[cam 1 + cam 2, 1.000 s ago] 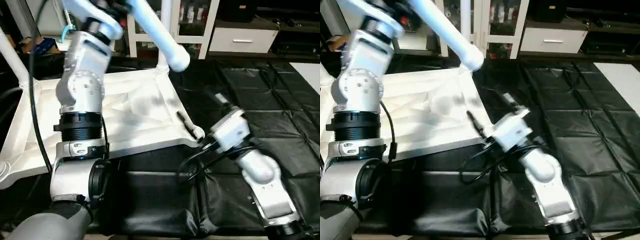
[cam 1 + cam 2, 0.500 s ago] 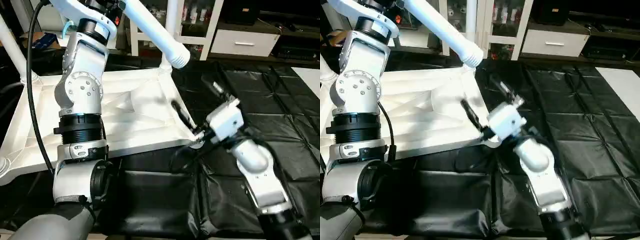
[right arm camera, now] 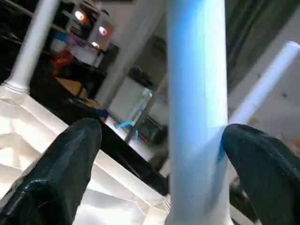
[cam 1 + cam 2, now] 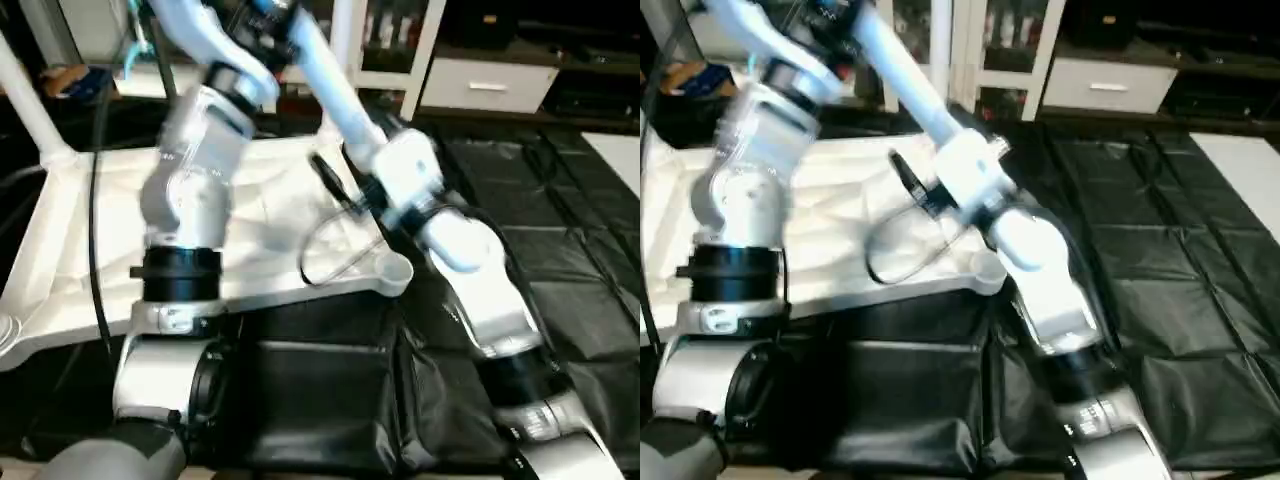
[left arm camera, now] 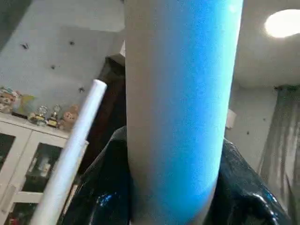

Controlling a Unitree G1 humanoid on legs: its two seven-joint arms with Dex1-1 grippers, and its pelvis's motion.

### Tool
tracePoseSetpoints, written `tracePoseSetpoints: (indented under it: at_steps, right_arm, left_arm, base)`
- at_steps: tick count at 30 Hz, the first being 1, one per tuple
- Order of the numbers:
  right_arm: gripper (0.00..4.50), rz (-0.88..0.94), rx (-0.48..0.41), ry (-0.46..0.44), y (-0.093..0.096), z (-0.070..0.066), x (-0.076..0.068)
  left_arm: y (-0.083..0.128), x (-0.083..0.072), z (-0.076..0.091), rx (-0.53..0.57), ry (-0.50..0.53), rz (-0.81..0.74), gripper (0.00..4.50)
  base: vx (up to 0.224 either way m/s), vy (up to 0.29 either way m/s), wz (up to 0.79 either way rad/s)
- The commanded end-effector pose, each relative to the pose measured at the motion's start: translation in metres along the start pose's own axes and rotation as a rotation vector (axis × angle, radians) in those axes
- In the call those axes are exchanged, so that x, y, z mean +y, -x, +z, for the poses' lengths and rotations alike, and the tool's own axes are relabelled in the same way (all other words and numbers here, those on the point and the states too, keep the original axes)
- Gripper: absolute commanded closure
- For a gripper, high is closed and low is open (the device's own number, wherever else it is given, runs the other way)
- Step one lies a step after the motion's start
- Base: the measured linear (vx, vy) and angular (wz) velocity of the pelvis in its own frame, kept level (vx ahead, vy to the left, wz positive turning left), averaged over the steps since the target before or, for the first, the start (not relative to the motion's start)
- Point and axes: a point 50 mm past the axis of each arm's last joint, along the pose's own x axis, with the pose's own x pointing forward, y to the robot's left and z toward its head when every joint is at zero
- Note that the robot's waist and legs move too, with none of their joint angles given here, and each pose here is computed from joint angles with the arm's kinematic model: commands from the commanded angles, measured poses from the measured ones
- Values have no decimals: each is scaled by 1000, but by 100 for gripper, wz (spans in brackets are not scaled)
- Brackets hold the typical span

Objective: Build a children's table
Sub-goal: Insert table leg to table base

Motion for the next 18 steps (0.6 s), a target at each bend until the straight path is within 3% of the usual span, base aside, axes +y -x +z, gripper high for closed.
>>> tracePoseSetpoints:
  at_steps: [1, 3, 10, 11, 18]
  right_arm:
    - [0, -34, 60, 36, -3, -8, -6]
    - [0, -65, 112, 49, -12, -14, -10]
    - [0, -69, 152, 44, -24, -15, -10]
    - [28, -67, 154, 44, -25, -16, -9]
    - [76, -34, 168, 34, -31, -18, -6]
  left_arm:
    - [-2, -9, 4, -13, -34, -48, 276]
    - [-2, -11, 4, -9, -55, -60, 276]
    - [0, -15, 2, -7, -76, -77, 276]
    - [1, -15, 2, -5, -81, -82, 276]
    - [1, -21, 1, 2, -109, -120, 276]
  base:
    - [0, 0, 0]
    - [0, 0, 0]
    - [0, 0, 0]
    - [0, 0, 0]
    - [0, 0, 0]
